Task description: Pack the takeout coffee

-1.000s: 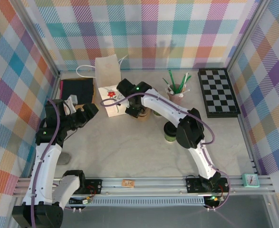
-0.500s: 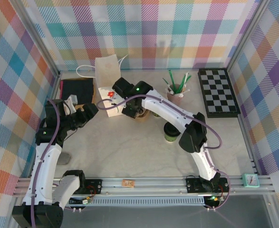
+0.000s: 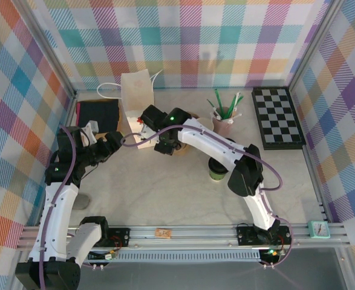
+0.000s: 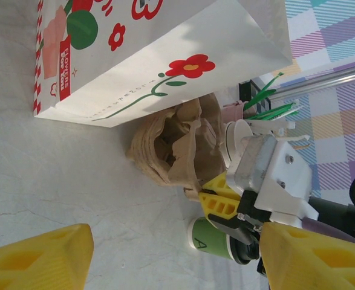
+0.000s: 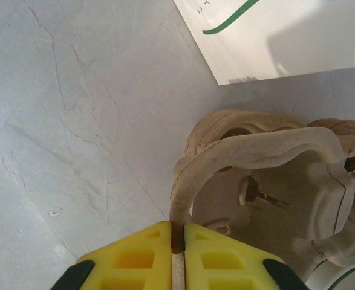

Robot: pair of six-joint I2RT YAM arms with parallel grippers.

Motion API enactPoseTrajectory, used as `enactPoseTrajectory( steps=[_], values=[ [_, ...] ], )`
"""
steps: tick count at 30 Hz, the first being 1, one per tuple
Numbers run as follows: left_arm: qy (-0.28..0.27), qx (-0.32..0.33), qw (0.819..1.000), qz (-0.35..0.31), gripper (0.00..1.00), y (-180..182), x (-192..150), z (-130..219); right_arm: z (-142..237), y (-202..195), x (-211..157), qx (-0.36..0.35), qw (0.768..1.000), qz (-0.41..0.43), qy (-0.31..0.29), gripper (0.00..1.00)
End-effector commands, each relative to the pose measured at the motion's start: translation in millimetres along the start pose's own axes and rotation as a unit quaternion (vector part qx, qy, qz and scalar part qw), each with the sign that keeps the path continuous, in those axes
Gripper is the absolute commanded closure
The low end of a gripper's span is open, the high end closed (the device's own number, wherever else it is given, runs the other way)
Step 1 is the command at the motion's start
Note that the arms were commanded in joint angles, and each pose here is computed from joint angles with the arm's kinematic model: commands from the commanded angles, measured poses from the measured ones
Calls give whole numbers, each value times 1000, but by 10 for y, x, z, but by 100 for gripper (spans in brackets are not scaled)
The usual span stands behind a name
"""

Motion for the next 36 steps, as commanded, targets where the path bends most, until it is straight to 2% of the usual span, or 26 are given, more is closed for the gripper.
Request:
enactPoseTrajectory(
  steps=[1, 14, 20, 27, 36],
  values=[
    [-11, -10, 1000, -9, 27, -58, 33, 71, -177, -3, -39, -5, 1000, -4, 24, 86],
    [-13, -7, 1000, -10, 27, -45, 42, 61, -238, 29, -42, 10, 1000, -4, 25, 69],
    [-15, -10, 1000, -12, 27, -70, 52, 78, 51, -6, 35, 23, 1000, -17, -10, 48],
    [-18, -13, 1000, -16, 27, -121, 82, 113, 373, -305, 3, 0, 998, -40, -47, 45],
    [-19, -17, 1000, -18, 27, -150, 99, 125, 223, -791, -131, 16, 995, -77, -57, 43]
  ],
)
Point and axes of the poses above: each hand's point on the last joint's axis, 136 mm out from that joint toward the fingers, its own z axis back along the fingers, its own y axis along the line the jaws close on, x = y × z, the point moved 6 cm from there along z, back along the fingers, and after that the axes turned 5 degrees about -z, right-handed, at the moved point
